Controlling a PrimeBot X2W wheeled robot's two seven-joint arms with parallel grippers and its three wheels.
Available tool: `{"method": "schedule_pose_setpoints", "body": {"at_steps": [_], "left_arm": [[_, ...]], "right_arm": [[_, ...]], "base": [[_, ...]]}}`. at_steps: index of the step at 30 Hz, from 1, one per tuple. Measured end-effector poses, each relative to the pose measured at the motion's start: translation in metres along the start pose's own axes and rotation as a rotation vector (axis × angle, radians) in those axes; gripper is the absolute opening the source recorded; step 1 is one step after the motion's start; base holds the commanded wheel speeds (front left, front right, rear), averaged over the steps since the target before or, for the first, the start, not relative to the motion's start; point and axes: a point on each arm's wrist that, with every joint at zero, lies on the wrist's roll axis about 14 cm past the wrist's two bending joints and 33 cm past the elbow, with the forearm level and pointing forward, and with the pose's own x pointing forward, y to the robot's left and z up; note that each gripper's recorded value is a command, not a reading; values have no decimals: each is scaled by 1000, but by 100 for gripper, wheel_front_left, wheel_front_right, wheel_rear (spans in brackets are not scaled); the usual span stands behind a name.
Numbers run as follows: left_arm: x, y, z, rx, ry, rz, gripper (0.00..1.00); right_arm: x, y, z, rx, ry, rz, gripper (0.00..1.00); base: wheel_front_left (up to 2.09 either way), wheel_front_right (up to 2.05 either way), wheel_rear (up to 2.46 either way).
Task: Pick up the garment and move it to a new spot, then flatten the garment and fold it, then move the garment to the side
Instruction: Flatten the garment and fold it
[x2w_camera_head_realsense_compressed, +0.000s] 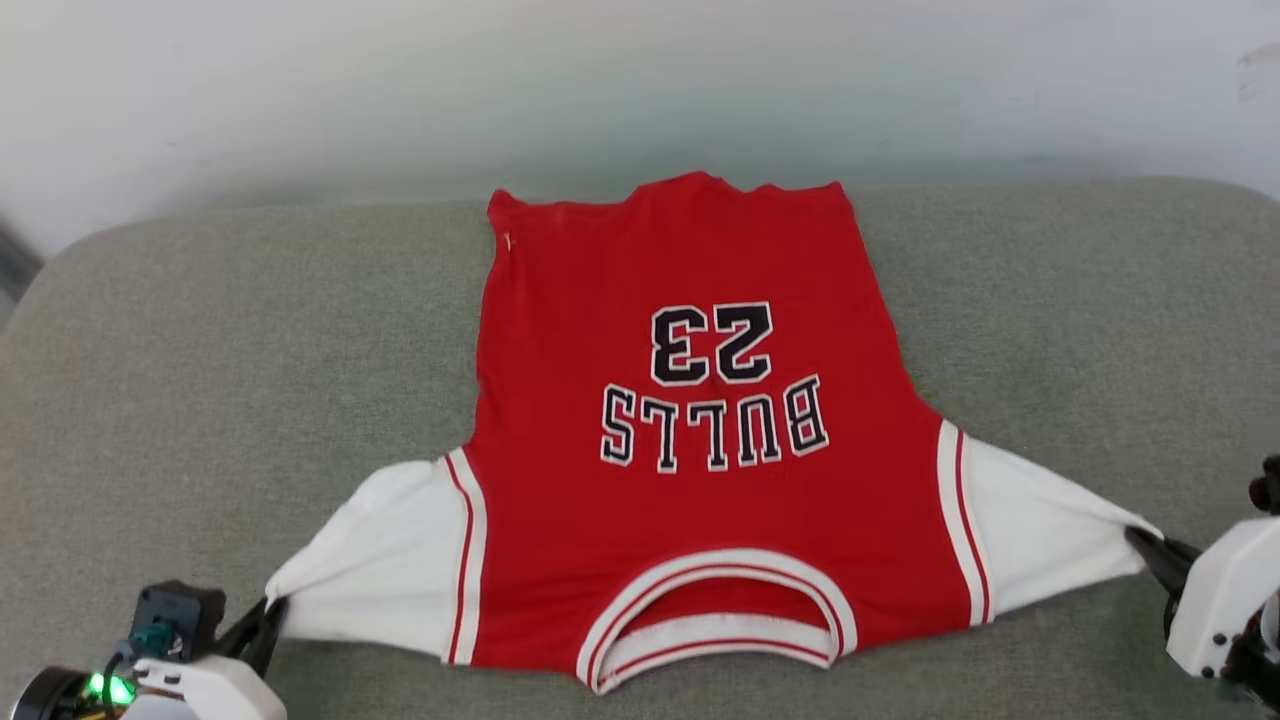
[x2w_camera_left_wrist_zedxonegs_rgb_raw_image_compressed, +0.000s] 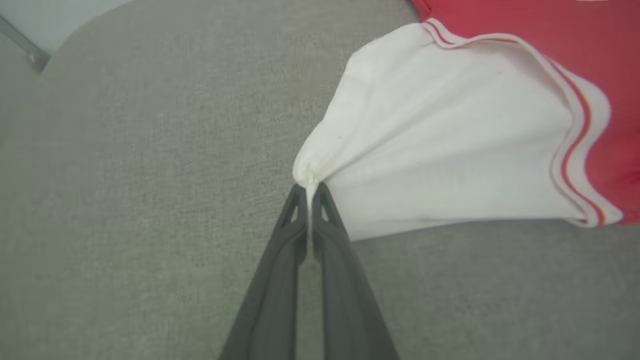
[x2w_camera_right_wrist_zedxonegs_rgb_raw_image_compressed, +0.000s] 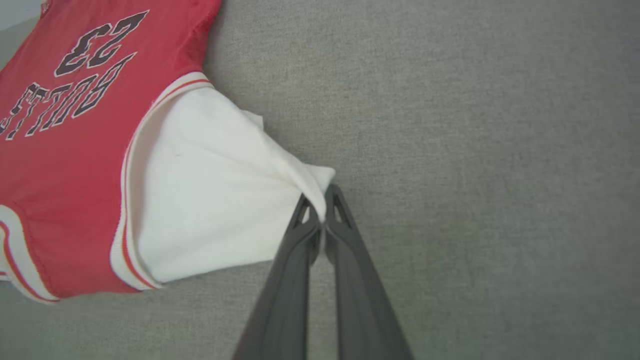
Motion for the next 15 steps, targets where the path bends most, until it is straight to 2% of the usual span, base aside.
{"method": "schedule_pose_setpoints", "body": {"at_steps": [10,15], "left_arm": [[-45,-25,-37,-39,136,-58,0],[-54,-38,-42,-68,155,-85,0]], "right_arm": [[-37,-18,-58,85,97,-45,0],[-44,-24,-71,91,125,-70,0]], "base": [[0,0,0],[0,0,0]]}}
